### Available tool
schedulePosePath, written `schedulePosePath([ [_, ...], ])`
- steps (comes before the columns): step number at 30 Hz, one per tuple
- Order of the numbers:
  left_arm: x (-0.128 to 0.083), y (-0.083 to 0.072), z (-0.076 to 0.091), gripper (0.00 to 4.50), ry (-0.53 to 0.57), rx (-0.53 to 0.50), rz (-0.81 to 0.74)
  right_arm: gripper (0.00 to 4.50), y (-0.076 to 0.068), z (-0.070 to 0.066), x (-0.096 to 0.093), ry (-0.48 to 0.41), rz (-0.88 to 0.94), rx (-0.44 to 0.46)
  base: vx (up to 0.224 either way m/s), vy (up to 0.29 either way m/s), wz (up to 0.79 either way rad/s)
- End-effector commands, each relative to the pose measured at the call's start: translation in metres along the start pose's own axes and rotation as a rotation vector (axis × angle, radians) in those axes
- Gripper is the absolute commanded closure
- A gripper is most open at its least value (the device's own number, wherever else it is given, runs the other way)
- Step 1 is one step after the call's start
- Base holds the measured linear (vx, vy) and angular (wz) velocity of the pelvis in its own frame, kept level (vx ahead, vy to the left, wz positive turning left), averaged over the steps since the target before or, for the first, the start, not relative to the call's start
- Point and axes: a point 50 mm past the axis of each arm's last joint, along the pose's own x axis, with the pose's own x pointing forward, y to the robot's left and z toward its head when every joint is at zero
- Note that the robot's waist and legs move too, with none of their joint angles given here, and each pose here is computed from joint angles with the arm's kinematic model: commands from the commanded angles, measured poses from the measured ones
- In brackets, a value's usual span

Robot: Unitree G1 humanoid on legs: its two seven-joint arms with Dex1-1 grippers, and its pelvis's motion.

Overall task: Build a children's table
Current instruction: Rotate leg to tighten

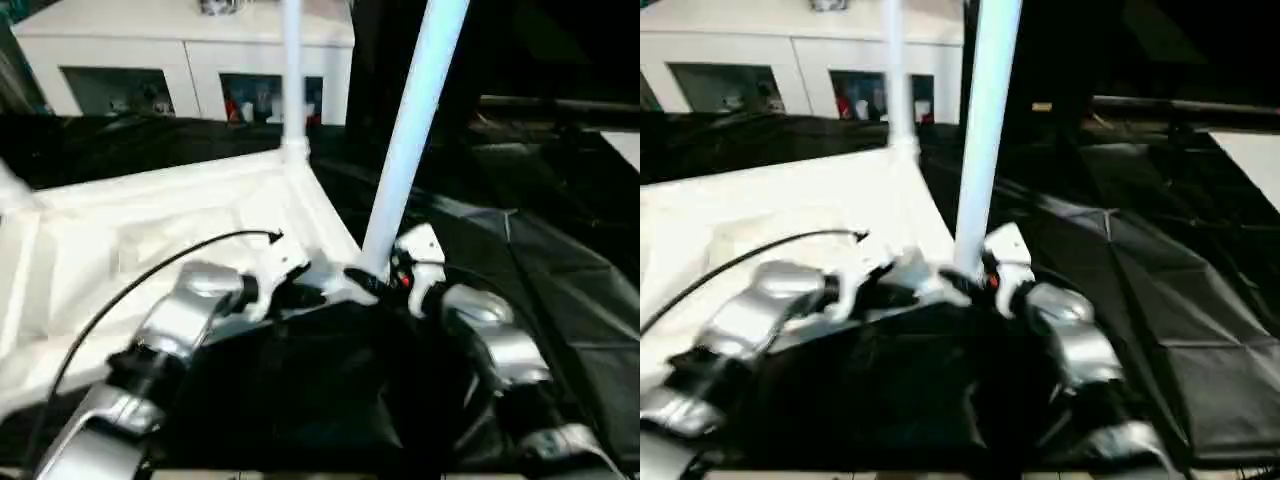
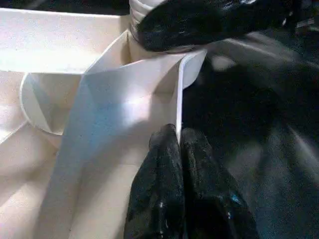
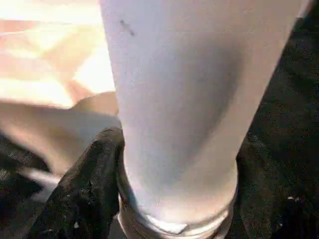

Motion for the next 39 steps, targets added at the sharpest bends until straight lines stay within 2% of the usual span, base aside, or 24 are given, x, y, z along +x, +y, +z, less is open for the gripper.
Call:
schedulePosePath([
  [1,0.004,0.008,-0.001,4.5,0.033,-0.05,0.131,1.8,0.001,-0.03,0.001,0.146,-0.103,0.038,0.0,0.0,0.0],
  [4,0.015,0.007,0.006,4.5,0.019,-0.057,0.19,1.8,0.006,-0.029,0.01,0.164,-0.188,0.044,0.0,0.0,0.0],
  [10,0.024,0.002,0.011,4.5,0.026,-0.038,0.185,1.8,0.015,-0.025,0.02,0.151,-0.19,0.069,0.0,0.0,0.0],
  [13,0.021,0.003,0.009,4.5,0.035,-0.029,0.174,1.8,0.021,-0.018,0.02,0.074,-0.092,0.057,0.0,0.0,0.0],
  [14,0.019,0.004,0.007,4.5,0.039,-0.019,0.169,1.45,0.019,-0.012,0.018,0.022,-0.073,0.089,0.0,0.0,0.0],
  [16,0.017,0.005,0.007,4.5,0.038,-0.015,0.164,1.1,0.018,-0.007,0.016,-0.014,-0.05,0.084,0.0,0.0,0.0],
  [19,0.013,0.005,0.005,4.5,0.037,-0.001,0.137,0.99,0.013,-0.002,0.012,-0.042,-0.026,0.054,0.0,0.0,0.0],
  [21,0.008,0.005,0.002,4.5,0.038,0.006,0.097,0.87,0.006,0.003,0.006,-0.06,0.017,0.031,0.0,0.0,0.0],
  [22,0.005,0.005,0.001,4.5,0.042,0.02,0.083,0.67,0.005,0.003,0.003,-0.057,0.041,0.023,0.0,0.0,0.0],
  [29,-0.019,0.005,-0.012,4.5,0.058,0.103,-0.062,0.67,-0.002,0.003,-0.024,-0.011,0.308,-0.085,0.0,0.0,0.0],
  [32,-0.032,0.005,-0.016,4.5,0.066,0.141,-0.154,0.67,-0.007,0.008,-0.038,-0.007,0.407,-0.121,0.0,0.0,0.0],
  [35,-0.039,0.003,-0.013,4.5,0.03,0.185,-0.221,0.67,-0.009,0.01,-0.045,-0.005,0.461,-0.142,0.0,0.0,0.0],
  [39,-0.044,-0.002,-0.012,4.5,0.031,0.182,-0.281,0.67,-0.007,0.014,-0.05,-0.007,0.531,-0.161,0.0,0.0,0.0],
])
